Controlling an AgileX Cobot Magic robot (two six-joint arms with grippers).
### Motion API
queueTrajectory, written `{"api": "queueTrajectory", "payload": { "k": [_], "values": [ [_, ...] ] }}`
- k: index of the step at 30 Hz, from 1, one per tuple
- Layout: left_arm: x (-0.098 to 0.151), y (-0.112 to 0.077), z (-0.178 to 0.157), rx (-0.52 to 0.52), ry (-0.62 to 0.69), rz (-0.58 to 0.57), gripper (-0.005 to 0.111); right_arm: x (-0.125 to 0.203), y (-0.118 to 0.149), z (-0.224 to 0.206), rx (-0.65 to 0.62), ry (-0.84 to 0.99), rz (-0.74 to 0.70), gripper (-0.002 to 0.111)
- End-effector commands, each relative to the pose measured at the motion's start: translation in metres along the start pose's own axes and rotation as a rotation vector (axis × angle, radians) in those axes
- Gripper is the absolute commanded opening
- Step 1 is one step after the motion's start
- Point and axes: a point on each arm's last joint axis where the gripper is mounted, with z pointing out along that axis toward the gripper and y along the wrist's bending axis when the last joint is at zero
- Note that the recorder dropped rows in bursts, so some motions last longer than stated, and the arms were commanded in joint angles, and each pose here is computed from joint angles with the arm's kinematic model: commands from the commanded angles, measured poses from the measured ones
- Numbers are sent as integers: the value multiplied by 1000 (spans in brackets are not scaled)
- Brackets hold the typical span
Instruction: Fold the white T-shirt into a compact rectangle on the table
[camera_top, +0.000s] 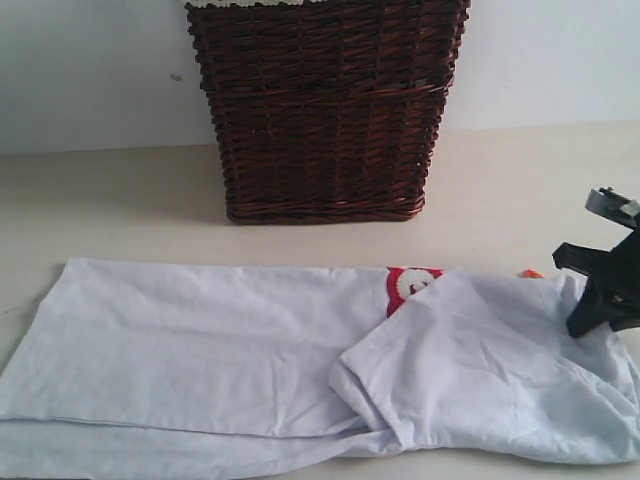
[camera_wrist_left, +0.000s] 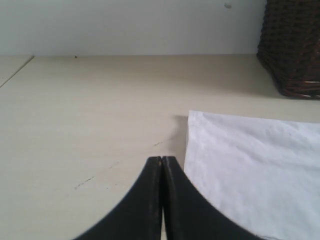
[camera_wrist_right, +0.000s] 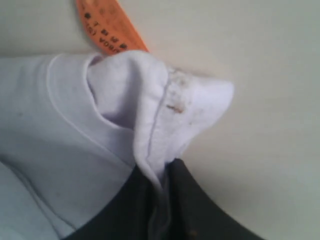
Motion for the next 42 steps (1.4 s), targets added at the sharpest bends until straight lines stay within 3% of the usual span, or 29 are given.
{"api": "queueTrajectory", "payload": {
  "k": [1, 4, 7, 12, 16, 25, 33, 42],
  "values": [
    [0, 0, 0, -1, -4, -9, 0, 20, -32, -7, 327, 156, -10, 0],
    [0, 0, 0, -1, -4, -9, 0, 27, -44, -32, 405, 152, 40, 0],
    [0, 0, 0, -1, -4, -9, 0, 32, -50, -63, 406, 106, 90, 0],
    [0, 0, 0, -1, -4, -7, 0, 37, -36, -109, 358, -19, 117, 0],
    [0, 0, 0, -1, -4, -7, 0, 40, 6, -132, 213, -82, 24, 0],
    [0, 0, 0, -1, -2, -8, 0, 71, 117, -154, 17, -182, -174, 0],
    [0, 0, 0, -1, -2, -8, 0, 94, 226, -120, -235, -264, -275, 0],
    [0, 0, 0, -1, -2, -8, 0, 102, 323, -57, -326, -279, -371, 0]
  ]
}}
